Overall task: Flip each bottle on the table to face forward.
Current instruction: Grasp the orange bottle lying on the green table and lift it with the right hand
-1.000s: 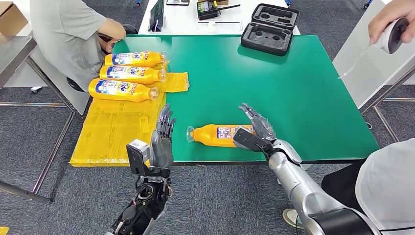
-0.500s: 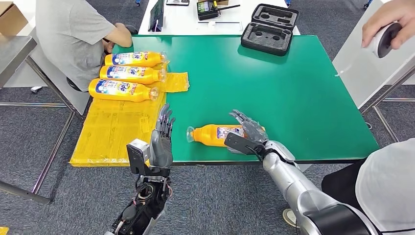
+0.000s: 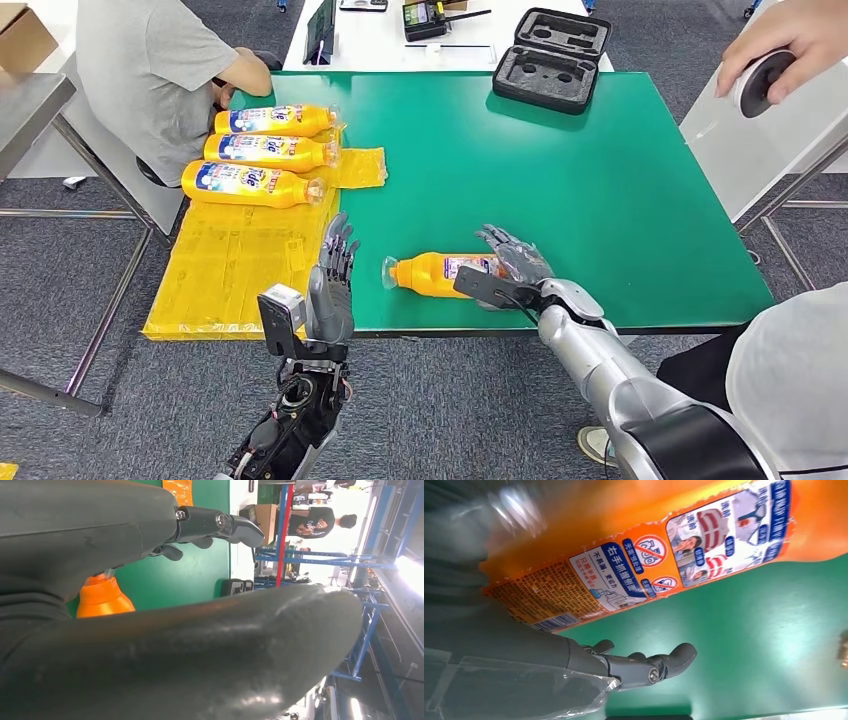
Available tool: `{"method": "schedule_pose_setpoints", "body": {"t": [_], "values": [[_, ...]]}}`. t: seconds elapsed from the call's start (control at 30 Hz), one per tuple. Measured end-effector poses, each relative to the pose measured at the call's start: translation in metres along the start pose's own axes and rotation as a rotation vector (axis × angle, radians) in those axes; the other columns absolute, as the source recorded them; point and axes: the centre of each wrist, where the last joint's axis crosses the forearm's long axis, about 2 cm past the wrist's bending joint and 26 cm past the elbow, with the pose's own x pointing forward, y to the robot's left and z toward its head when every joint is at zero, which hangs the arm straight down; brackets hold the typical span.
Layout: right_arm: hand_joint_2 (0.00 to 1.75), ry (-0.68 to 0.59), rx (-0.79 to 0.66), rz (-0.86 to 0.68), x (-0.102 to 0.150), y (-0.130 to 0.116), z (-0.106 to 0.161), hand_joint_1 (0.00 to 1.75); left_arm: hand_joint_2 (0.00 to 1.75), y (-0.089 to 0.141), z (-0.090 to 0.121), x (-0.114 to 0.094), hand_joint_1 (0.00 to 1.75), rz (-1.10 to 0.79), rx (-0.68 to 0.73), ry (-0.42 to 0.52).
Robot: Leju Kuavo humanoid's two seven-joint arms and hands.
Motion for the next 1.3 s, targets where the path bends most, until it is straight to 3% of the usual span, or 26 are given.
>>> {"method": "schedule_pose_setpoints", "body": {"t": [0.27,0.4,0.9,1.13,1.3], "values": [[1.75,0.037,0.049,-0.003,-0.003,-0.005,-0.001,0.0,0.0,0.0,0.0,0.0,0.0,0.002,-0.001,0.0],[1.75,0.054,0.095,-0.03,-0.004,-0.009,-0.003,1.75,0.0,0.0,0.0,0.0,0.0,0.002,0.0,0.001],[1.75,0.199,0.297,-0.116,-0.006,-0.037,-0.012,1.75,0.0,0.0,-0.005,-0.001,0.0,0.012,0.009,0.006],[1.75,0.2,0.301,-0.165,-0.009,-0.038,-0.01,1.75,0.0,-0.001,-0.004,-0.002,0.0,0.018,0.002,0.01],[1.75,0.125,0.236,-0.271,-0.014,-0.033,-0.006,1.75,0.0,-0.001,-0.004,-0.002,0.0,0.018,0.003,0.01]]}}
